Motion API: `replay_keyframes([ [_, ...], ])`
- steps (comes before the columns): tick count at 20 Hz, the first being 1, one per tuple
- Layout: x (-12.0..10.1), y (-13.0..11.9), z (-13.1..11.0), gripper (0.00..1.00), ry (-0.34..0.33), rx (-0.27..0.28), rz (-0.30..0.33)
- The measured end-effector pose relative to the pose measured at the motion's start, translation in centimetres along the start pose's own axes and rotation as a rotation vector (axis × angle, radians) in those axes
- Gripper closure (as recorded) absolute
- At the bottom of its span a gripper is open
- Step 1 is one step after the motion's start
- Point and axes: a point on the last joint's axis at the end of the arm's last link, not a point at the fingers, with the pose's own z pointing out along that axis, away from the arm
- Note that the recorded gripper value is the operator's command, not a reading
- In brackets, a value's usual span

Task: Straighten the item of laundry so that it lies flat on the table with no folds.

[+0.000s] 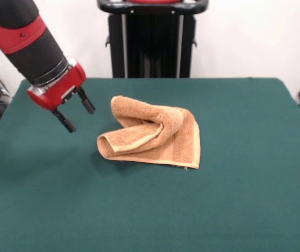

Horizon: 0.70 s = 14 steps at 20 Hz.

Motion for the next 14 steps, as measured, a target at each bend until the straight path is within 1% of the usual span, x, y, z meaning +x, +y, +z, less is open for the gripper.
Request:
replay_keyframes([
  [7, -0.1, -0.8, 1.5, 0.0, -0.03, -0.009, 0.018],
  [14, -0.1, -1.1, 2.9, 0.0, -0.062, -0.019, 0.033],
])
